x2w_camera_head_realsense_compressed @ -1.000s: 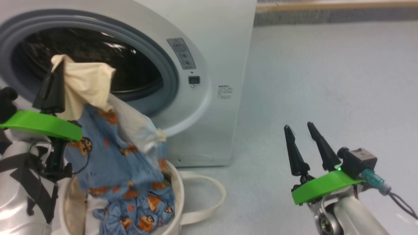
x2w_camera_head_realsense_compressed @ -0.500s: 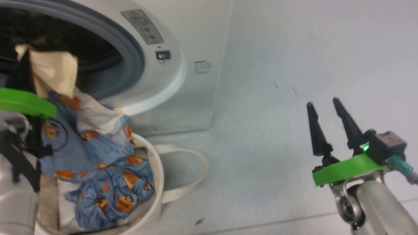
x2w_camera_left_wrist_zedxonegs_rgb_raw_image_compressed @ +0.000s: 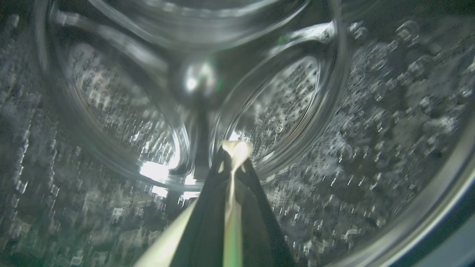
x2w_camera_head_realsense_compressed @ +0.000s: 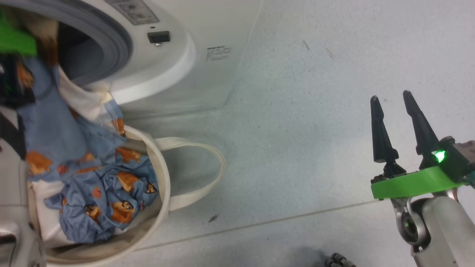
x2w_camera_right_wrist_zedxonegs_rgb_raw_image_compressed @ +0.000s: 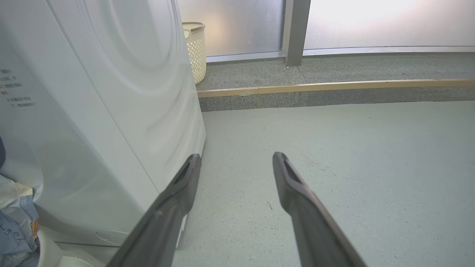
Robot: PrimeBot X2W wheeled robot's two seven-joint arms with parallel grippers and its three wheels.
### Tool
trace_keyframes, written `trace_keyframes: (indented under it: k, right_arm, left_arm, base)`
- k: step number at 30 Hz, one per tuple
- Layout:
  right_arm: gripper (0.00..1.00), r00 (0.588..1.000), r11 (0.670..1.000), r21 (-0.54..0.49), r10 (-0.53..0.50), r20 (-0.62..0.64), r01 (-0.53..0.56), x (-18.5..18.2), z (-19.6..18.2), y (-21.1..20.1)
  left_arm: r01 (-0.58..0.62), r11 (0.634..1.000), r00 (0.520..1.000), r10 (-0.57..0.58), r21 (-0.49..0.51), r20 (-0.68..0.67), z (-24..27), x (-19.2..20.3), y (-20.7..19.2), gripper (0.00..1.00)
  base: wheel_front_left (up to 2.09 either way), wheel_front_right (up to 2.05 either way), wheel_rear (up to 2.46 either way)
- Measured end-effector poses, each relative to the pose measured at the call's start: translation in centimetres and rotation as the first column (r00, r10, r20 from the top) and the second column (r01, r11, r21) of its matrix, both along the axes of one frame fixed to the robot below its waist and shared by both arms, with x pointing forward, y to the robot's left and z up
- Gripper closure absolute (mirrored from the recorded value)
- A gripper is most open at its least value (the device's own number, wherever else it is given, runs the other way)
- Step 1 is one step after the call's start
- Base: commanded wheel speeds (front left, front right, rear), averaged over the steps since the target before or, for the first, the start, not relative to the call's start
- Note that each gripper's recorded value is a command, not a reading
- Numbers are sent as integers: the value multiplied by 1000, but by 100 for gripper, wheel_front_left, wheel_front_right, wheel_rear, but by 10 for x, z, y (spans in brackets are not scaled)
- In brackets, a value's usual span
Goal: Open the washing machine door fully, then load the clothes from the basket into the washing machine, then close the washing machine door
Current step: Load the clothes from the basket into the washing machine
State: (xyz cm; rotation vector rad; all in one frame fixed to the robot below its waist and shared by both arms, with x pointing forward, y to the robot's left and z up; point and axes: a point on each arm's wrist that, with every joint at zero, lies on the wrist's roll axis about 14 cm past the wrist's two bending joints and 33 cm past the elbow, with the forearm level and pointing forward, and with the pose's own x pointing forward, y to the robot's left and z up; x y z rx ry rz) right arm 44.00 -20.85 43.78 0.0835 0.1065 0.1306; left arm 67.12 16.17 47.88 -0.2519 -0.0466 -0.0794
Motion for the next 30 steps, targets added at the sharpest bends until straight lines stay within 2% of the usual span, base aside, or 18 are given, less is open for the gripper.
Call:
trace_keyframes:
  k: [3,6,9,10,11,12,13,14,17,20,30]
  right_arm:
    - [0,1000,1000,5,-3,-10,3,2,-6,2]
    - [0,1000,1000,10,-10,-21,10,3,-11,2]
    - [0,1000,1000,1,-17,-17,17,3,-9,-1]
    - [0,1000,1000,0,-24,-13,24,2,-7,-2]
    - [0,1000,1000,-1,-27,-10,27,1,-6,-3]
    - [0,1000,1000,-3,-29,-8,29,1,-4,-4]
    - [0,1000,1000,-4,-31,-5,31,0,-3,-5]
    - [0,999,999,-4,-32,-3,32,0,-2,-5]
    - [0,1000,1000,-1,-27,5,27,-1,2,-3]
    - [0,1000,1000,3,-20,10,20,-1,4,0]
    - [0,1000,1000,23,5,22,-6,-1,9,10]
  left_arm:
    - [-6,1000,994,5,3,108,28,11,-4,100]
    - [-20,1000,991,22,-19,130,31,17,-5,100]
    - [-19,1000,999,19,-7,31,-3,16,-9,100]
    - [-11,1000,998,12,11,-67,-33,12,-13,100]
    - [2,999,993,2,36,-116,-48,8,-16,93]
    - [16,999,988,-8,48,-151,-59,4,-20,79]
    - [25,998,981,-14,56,-196,-71,1,-22,25]
    - [36,996,967,-15,78,-256,-85,-4,-24,0]
    - [66,993,908,-18,101,-418,-116,-18,-29,0]
    - [80,992,891,-25,102,-454,-118,-22,-32,0]
    - [66,995,933,-33,81,-359,-86,-23,-33,0]
  base:
    - [0,0,0]
    - [0,0,0]
    - [0,0,0]
    - [0,0,0]
    - [0,0,0]
    - [0,0,0]
    - [0,0,0]
    - [0,0,0]
    - [0,0,0]
    - [0,0,0]
    - [0,0,0]
